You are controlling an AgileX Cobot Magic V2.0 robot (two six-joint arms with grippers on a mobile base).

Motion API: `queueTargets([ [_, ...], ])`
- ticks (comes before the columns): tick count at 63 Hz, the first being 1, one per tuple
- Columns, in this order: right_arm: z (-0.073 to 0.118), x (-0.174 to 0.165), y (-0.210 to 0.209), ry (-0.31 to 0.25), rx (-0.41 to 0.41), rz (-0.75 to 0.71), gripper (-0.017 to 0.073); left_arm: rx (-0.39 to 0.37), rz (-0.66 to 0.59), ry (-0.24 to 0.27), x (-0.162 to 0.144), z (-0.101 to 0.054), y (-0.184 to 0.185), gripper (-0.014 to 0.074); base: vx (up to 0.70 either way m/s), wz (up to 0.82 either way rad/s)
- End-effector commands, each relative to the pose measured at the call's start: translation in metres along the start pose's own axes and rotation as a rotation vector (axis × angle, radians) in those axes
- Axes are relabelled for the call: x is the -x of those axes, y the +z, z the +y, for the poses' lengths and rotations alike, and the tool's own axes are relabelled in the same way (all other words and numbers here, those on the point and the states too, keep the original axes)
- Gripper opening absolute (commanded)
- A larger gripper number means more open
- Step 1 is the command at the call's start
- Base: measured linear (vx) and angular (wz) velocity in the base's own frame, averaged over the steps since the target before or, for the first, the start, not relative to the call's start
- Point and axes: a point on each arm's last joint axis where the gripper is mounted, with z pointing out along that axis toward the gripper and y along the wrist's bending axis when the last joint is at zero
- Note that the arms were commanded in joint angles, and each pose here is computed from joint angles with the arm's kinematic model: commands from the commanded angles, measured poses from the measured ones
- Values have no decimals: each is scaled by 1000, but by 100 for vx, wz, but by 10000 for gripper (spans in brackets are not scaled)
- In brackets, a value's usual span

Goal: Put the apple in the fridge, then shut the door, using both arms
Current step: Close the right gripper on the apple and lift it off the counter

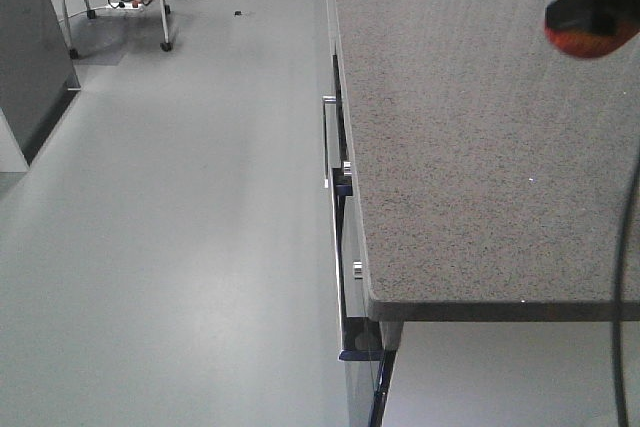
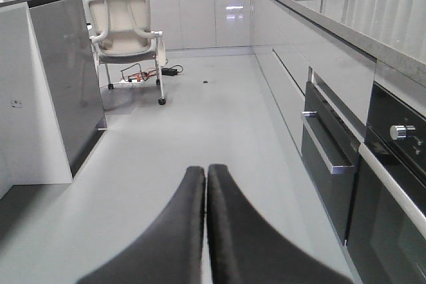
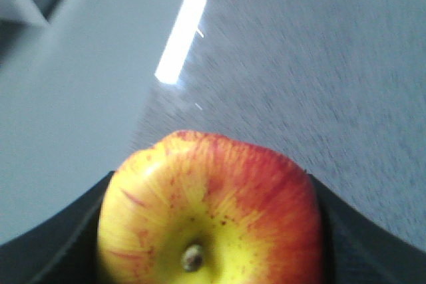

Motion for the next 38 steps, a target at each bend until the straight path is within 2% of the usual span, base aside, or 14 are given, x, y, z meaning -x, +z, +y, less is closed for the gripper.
queueTargets([
  [1, 24, 6, -55, -43, 32, -177, -7, -18, -61, -10, 0, -1, 0, -6, 0, 0],
  [8, 46, -26, -84, -45, 90, -212, -6, -18, -61, -10, 0, -1, 0, -6, 0, 0],
  [17, 67, -76, -113, -70, 118, -255, -6, -18, -61, -10, 0, -1, 0, -6, 0, 0],
  [29, 84, -126, -142, -77, 84, -358, -6, -18, -61, -10, 0, -1, 0, -6, 0, 0],
  [38, 90, -143, -154, -87, 65, -409, -6, -18, -61, -10, 0, -1, 0, -6, 0, 0],
])
